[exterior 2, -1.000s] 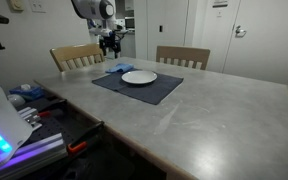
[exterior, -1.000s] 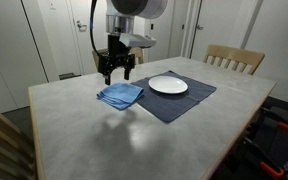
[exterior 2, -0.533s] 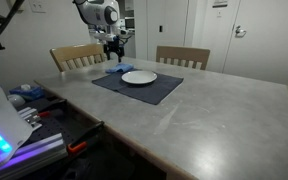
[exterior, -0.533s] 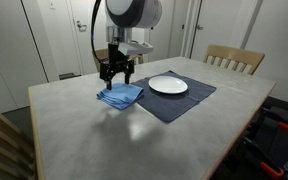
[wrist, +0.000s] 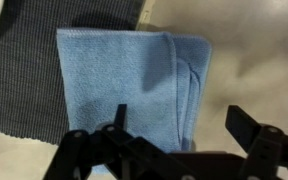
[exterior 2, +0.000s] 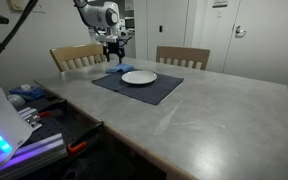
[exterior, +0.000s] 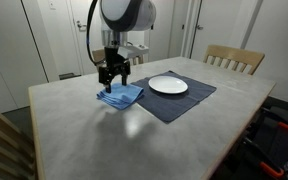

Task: Use the blue towel to wipe the white plate then put the blue towel on the table

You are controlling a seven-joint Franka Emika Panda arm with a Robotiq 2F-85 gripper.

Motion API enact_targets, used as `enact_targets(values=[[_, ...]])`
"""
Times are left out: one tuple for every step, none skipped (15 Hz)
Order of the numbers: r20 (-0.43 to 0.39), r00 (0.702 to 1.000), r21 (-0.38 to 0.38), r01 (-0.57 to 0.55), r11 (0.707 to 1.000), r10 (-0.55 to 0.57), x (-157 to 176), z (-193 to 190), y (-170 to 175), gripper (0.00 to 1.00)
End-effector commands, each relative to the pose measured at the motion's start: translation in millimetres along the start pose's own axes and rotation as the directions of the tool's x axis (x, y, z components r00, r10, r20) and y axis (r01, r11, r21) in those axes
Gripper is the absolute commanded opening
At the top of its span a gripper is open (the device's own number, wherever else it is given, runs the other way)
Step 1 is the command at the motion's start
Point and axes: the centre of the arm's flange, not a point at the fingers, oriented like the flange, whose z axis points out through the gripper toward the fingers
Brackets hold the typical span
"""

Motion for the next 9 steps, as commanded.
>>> enact_targets(values=[[0.009, 1.000, -0.058, 0.018, 0.998, -0.017, 11.6, 13.7, 11.4, 1.00], [-0.003, 1.000, -0.078, 0.009, 0.997, -0.009, 11.6, 16.5, 15.7, 1.00], [-0.005, 1.000, -0.086, 0.003, 0.996, -0.003, 11.7, 19.6, 19.7, 1.00], [-0.005, 1.000, -0.085, -0.008, 0.996, 0.008, 10.9, 23.3, 23.2, 1.00], [-0.006, 1.000, -0.082, -0.021, 0.996, 0.020, 10.8, 25.1, 24.6, 1.00], [-0.003, 1.000, -0.078, -0.026, 0.997, 0.025, 10.6, 27.1, 24.8, 1.00], [0.001, 1.000, -0.068, -0.029, 0.997, 0.029, 10.3, 28.9, 24.1, 1.00], [0.004, 0.999, -0.064, -0.031, 0.997, 0.032, 8.7, 31.2, 22.4, 1.00], [0.006, 0.999, -0.059, -0.033, 0.998, 0.034, 6.5, 33.3, 20.5, 1.00]])
